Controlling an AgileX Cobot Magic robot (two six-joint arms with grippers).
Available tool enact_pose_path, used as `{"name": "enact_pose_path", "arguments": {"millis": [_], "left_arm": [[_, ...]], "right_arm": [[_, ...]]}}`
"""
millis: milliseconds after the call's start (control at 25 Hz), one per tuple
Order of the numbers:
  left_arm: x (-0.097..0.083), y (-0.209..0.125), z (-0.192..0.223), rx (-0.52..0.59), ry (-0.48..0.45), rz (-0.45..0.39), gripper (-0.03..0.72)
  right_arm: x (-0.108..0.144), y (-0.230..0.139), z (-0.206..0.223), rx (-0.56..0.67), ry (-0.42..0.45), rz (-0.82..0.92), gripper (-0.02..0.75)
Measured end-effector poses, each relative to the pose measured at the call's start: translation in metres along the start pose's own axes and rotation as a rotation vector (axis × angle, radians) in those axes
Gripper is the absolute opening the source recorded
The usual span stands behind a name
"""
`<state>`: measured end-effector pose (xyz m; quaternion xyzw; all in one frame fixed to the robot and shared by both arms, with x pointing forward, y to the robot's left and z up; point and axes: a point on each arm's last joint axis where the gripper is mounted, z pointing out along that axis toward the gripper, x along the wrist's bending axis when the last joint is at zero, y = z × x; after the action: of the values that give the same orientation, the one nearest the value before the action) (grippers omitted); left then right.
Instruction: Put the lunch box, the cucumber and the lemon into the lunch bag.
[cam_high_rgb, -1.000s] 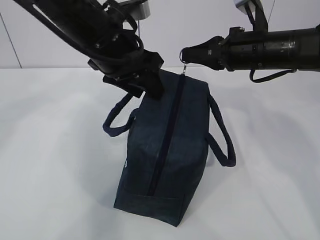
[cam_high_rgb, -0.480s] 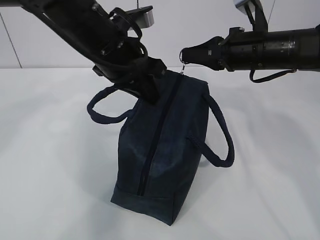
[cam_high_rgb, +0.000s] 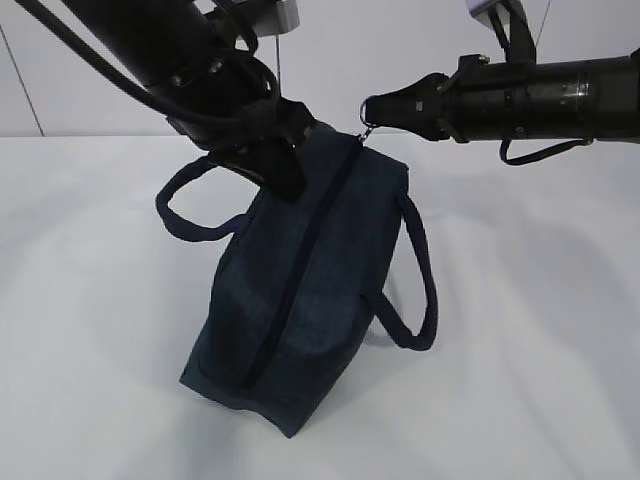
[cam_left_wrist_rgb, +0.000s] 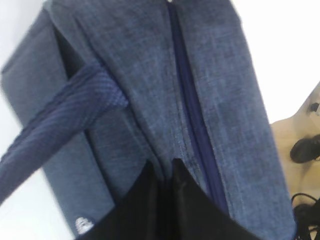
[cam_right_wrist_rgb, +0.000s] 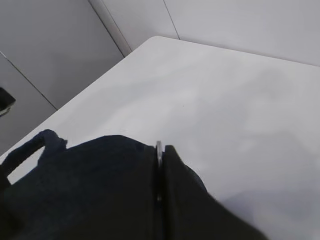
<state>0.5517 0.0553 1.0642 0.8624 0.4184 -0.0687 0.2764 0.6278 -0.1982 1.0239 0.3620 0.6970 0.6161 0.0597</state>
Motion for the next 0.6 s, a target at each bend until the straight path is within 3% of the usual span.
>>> {"name": "enact_pose_path", "arguments": {"millis": [600], "left_arm": [[-0.011, -0.01, -0.022, 0.057, -0.031, 0.046, -0.007]], "right_arm": [[-0.003, 0.002, 0.0, -0.02, -0.028, -0.011, 0.0]]}}
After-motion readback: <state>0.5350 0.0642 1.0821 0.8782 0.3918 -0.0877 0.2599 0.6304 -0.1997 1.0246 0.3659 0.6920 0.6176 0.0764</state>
